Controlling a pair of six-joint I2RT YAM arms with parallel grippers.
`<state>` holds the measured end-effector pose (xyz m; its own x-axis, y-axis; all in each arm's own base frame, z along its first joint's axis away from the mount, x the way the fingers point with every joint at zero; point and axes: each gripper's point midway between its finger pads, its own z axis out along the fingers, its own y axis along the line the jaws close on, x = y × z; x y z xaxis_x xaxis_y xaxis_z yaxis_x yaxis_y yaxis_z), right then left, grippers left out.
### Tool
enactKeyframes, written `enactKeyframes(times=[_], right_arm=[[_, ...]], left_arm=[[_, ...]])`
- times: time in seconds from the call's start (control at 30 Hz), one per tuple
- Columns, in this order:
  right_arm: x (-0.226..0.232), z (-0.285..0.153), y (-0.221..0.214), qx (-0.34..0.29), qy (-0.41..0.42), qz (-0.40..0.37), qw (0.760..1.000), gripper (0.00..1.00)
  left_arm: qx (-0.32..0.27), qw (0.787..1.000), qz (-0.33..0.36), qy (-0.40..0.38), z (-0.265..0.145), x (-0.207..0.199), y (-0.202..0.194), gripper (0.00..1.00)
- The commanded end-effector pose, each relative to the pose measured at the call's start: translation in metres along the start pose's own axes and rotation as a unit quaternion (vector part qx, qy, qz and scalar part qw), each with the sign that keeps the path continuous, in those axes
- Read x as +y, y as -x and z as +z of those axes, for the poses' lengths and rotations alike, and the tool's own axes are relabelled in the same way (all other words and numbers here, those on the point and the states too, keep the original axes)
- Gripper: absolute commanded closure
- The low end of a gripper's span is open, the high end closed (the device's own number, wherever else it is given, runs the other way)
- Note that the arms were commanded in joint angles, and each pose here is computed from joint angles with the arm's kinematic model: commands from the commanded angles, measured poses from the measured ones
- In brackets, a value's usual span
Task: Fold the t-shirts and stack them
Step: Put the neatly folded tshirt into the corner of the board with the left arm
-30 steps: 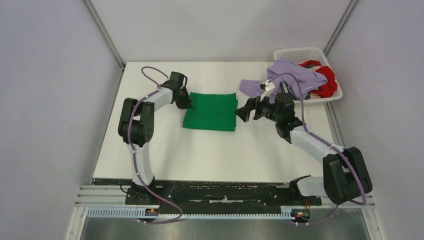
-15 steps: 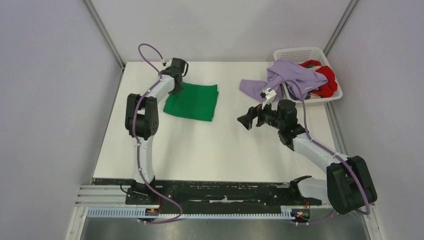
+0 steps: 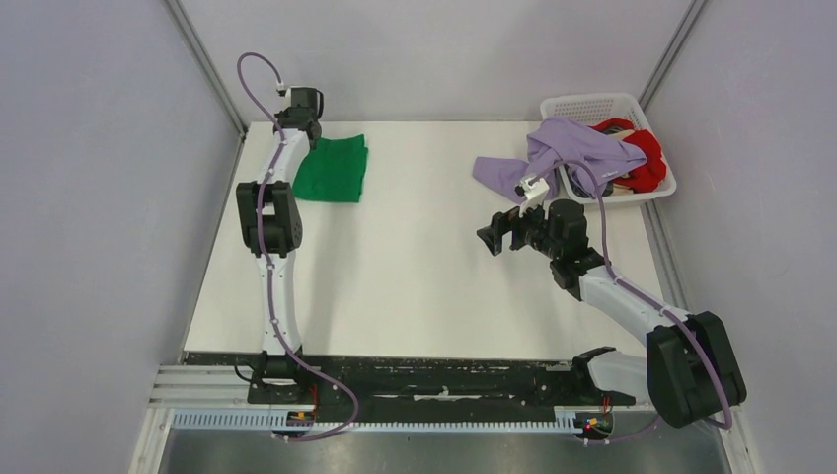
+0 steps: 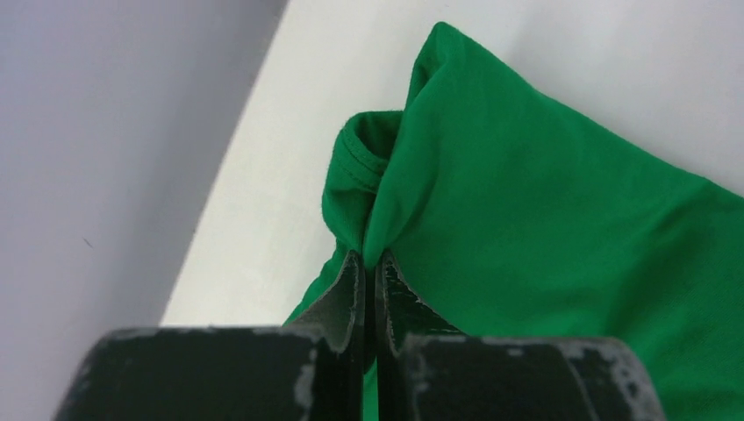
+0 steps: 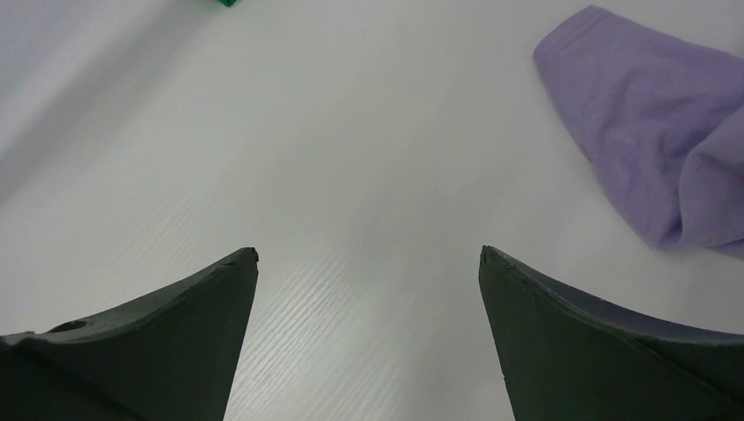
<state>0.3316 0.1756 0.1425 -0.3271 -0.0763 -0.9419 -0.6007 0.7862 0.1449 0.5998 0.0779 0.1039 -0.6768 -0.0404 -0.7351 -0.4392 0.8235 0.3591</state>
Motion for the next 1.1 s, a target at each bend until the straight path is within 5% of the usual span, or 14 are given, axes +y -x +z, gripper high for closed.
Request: enactKeyframes(times=[0.0,0.3,0.4,0.5,0.53,0.57,0.6,0.63,0.83,0.97,1.07], right_arm=[[-0.012,0.0,0.01,-0.025,-0.031,-0.02,0.999,0.02],[-0.024,0.002,0.003,-0.019,-0.058,-0.033,0.998,0.02],[-0.026,0.002,0.004,-0.019,-0.064,-0.032,0.997,0.02],[-0.03,0.0,0.006,-0.023,-0.079,-0.024,0.996,0.02],[-0.031,0.0,0.007,-0.025,-0.082,-0.023,0.996,0.02],[-0.031,-0.001,0.007,-0.026,-0.085,-0.023,0.996,0.02],[-0.031,-0.002,0.008,-0.028,-0.087,-0.009,0.996,0.02],[-0.031,-0.003,0.008,-0.029,-0.087,-0.007,0.996,0.02],[-0.031,-0.013,0.009,-0.04,-0.102,0.009,0.994,0.02],[-0.035,-0.021,0.001,-0.043,-0.122,0.03,0.991,0.02],[-0.039,-0.027,-0.005,-0.044,-0.131,0.058,0.989,0.02]], left_arm=[[-0.066,0.996,0.043,0.047,0.008,0.024,0.046,0.98],[-0.089,0.988,0.035,0.122,0.028,0.066,0.069,0.98],[-0.094,0.985,0.026,0.139,0.024,0.076,0.074,0.84],[-0.099,0.984,0.016,0.148,0.015,0.084,0.08,0.82],[-0.102,0.982,0.011,0.156,0.011,0.089,0.083,0.77],[-0.105,0.982,0.008,0.159,0.008,0.091,0.085,0.54],[-0.107,0.981,0.006,0.16,0.006,0.093,0.087,0.11],[-0.109,0.981,0.004,0.16,0.003,0.095,0.09,0.01],[-0.102,0.988,-0.038,0.112,-0.026,0.094,0.095,0.0],[-0.087,0.988,-0.116,-0.05,-0.064,0.058,0.09,0.0],[-0.078,0.963,-0.167,-0.196,-0.112,0.024,0.079,0.0]])
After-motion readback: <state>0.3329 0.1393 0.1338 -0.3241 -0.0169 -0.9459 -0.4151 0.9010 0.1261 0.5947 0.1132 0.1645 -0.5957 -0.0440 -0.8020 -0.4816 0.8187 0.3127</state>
